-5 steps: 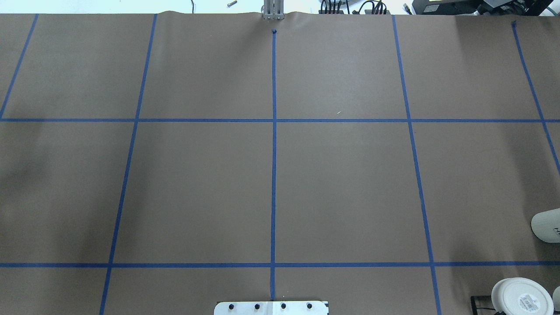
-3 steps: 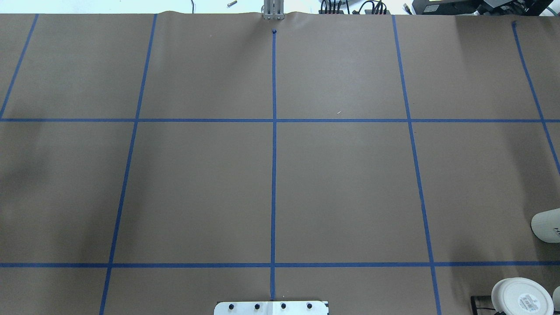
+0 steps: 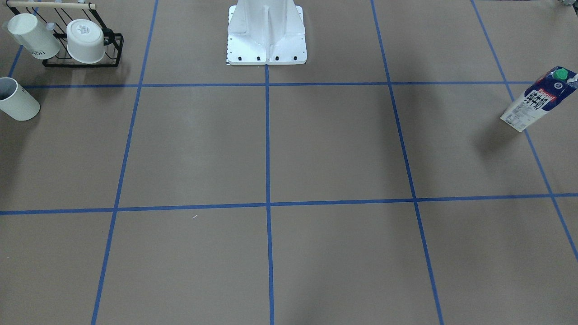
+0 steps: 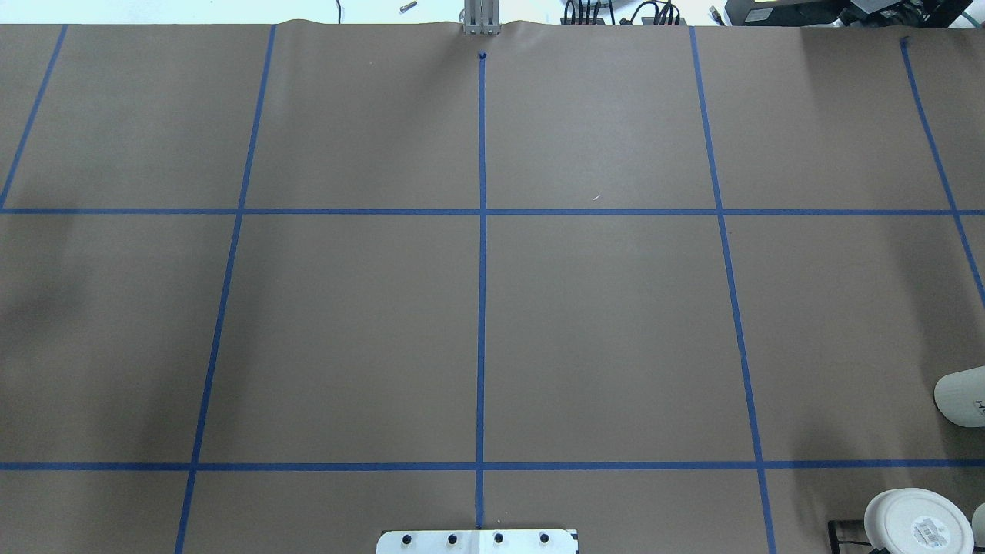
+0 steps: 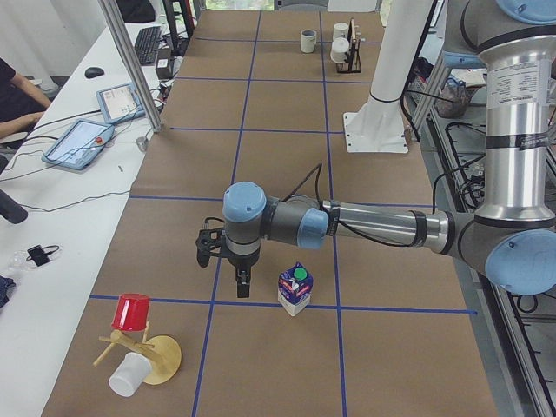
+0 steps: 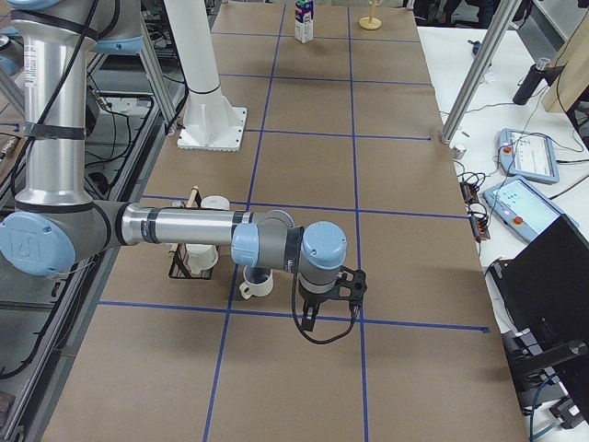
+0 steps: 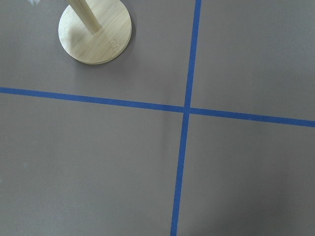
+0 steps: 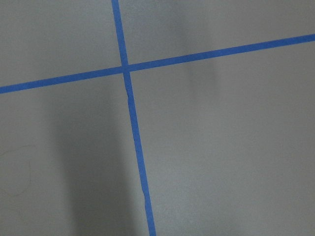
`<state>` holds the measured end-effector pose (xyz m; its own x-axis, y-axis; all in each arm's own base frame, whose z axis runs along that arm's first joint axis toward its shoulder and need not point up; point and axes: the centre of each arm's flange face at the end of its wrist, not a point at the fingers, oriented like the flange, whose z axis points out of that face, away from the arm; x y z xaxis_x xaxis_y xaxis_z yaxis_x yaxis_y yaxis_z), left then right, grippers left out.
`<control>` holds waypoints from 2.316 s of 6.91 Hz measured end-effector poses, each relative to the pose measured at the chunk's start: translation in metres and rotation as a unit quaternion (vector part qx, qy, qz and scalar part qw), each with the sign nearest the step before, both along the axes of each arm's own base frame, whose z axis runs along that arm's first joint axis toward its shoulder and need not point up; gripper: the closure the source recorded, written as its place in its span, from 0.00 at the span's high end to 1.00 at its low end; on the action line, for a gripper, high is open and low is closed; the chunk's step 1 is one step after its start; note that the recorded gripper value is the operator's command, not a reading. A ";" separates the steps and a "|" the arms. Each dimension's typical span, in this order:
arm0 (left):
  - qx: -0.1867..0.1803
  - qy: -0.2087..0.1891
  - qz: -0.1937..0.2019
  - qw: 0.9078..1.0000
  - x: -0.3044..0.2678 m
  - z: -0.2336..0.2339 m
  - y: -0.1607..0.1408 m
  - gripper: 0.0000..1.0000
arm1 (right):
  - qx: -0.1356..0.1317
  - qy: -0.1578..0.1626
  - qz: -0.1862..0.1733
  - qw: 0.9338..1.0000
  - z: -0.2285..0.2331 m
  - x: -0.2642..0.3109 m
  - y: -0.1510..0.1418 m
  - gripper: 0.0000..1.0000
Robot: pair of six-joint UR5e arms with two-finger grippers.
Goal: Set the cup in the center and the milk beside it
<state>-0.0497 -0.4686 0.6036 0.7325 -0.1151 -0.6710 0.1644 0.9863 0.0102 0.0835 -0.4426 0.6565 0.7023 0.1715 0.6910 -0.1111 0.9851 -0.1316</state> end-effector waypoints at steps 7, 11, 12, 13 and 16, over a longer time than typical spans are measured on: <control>0.005 0.005 -0.001 1.000 0.002 -0.007 -0.003 0.98 | 0.008 0.003 0.000 1.000 -0.008 0.000 -0.001 1.00; 0.028 -0.040 -0.006 0.999 -0.002 -0.015 -0.030 0.98 | 0.010 0.005 -0.002 1.000 -0.007 0.000 0.001 1.00; 0.029 -0.050 -0.006 0.998 -0.004 -0.013 -0.031 0.98 | 0.013 0.001 -0.003 1.000 -0.011 0.000 0.002 1.00; 0.038 -0.052 0.002 0.998 -0.005 -0.013 -0.027 0.98 | 0.017 -0.008 -0.002 1.000 -0.016 -0.002 0.002 1.00; 0.053 -0.021 0.029 0.998 -0.002 -0.015 -0.012 0.98 | 0.042 -0.033 -0.009 0.999 -0.026 -0.006 0.006 1.00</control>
<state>-0.0521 -0.4805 0.5887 0.7637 -0.0009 -0.6455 0.1038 0.9872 0.1214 0.0775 -0.4368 0.6301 0.6574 0.0993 0.7469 -0.0877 0.9946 -0.0551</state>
